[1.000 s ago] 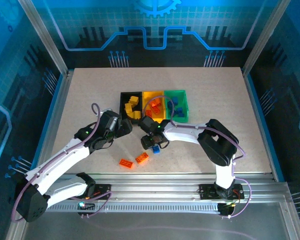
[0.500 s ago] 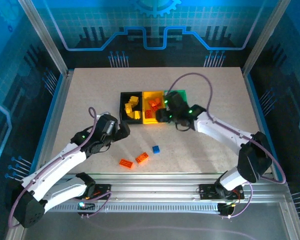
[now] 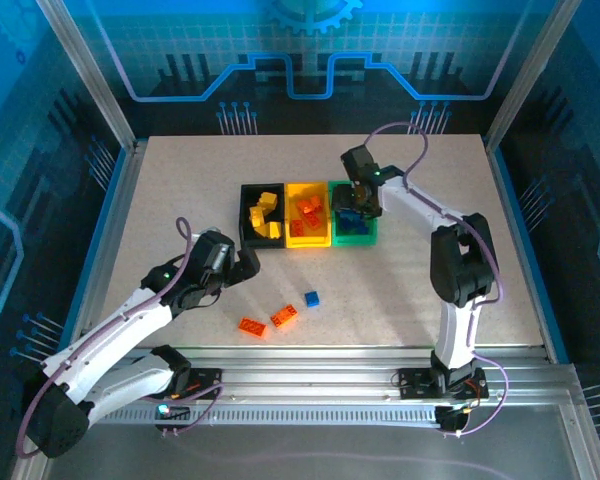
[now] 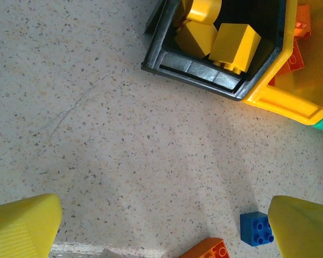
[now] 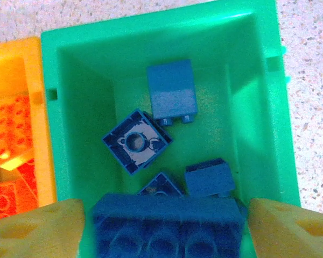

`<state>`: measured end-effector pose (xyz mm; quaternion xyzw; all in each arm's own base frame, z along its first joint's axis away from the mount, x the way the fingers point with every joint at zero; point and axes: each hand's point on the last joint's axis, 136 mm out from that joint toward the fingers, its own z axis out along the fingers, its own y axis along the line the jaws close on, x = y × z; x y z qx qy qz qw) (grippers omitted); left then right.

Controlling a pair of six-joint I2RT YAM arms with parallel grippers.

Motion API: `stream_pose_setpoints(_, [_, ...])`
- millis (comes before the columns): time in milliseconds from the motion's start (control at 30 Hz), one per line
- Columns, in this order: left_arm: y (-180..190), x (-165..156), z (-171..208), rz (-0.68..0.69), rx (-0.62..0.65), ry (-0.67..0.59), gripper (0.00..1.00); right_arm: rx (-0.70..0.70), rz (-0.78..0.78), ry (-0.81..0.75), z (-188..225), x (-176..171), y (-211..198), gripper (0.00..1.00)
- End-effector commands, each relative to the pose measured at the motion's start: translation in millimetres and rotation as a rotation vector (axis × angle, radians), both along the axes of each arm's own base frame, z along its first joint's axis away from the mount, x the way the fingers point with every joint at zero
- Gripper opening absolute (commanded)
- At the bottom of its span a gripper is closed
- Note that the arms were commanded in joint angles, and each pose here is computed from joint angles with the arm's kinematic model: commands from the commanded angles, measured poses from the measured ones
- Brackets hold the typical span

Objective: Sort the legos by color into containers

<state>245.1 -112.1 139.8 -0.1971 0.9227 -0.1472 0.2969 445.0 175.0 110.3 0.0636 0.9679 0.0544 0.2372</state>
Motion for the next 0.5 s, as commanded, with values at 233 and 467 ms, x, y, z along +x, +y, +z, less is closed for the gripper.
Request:
stream_pose_setpoints(233, [-1,-8,-3,-0.002,-0.033,0.039,0.99,0.107,0.192,-0.063,46,-68,41,0.87])
stream_pose_setpoints(467, [8,-13,-7,0.023,-0.027,0.033,0.99,0.1,0.508,0.072,-2,-185,93,0.87])
